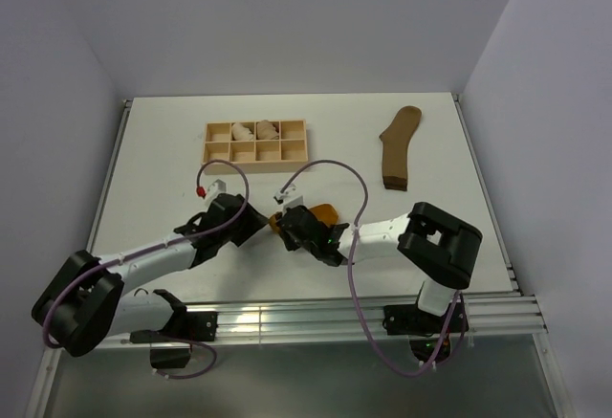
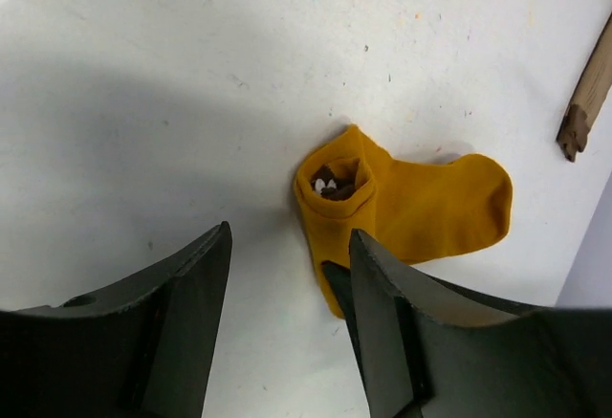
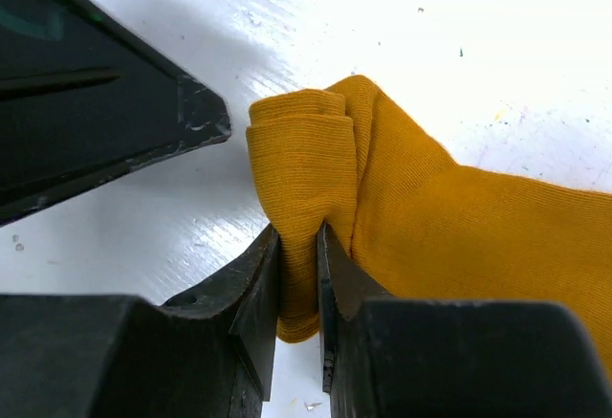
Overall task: Roll the socks
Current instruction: Roll the sock at the center of the board.
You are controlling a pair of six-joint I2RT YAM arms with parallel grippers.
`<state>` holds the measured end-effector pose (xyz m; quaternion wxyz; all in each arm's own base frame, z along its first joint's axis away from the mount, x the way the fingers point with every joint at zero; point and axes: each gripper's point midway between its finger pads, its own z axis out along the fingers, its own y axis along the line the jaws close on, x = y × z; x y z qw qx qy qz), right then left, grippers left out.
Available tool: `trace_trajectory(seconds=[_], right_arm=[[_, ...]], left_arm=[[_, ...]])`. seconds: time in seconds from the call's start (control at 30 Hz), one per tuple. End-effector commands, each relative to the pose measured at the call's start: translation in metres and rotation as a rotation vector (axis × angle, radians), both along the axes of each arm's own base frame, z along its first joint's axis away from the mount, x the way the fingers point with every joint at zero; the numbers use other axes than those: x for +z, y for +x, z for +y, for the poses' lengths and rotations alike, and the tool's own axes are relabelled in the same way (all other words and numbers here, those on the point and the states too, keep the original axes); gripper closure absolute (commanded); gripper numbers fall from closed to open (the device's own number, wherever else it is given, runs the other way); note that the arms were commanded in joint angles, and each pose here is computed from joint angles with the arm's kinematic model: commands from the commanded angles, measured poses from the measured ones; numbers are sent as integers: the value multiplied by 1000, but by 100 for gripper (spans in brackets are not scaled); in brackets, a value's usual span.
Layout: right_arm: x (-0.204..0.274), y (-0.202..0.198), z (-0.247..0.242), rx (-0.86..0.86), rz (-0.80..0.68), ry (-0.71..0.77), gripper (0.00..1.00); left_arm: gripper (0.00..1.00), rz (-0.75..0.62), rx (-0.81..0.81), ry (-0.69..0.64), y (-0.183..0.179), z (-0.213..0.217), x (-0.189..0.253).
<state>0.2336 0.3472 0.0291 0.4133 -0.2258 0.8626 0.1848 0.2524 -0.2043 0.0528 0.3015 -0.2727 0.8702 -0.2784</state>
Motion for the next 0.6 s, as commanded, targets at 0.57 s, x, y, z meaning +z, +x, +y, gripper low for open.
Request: trace_trajectory(seconds=[0.57], right_arm=[[-28, -29, -12, 211, 15, -66, 100]], left_arm=[[46, -72, -623, -20, 54, -75, 5]])
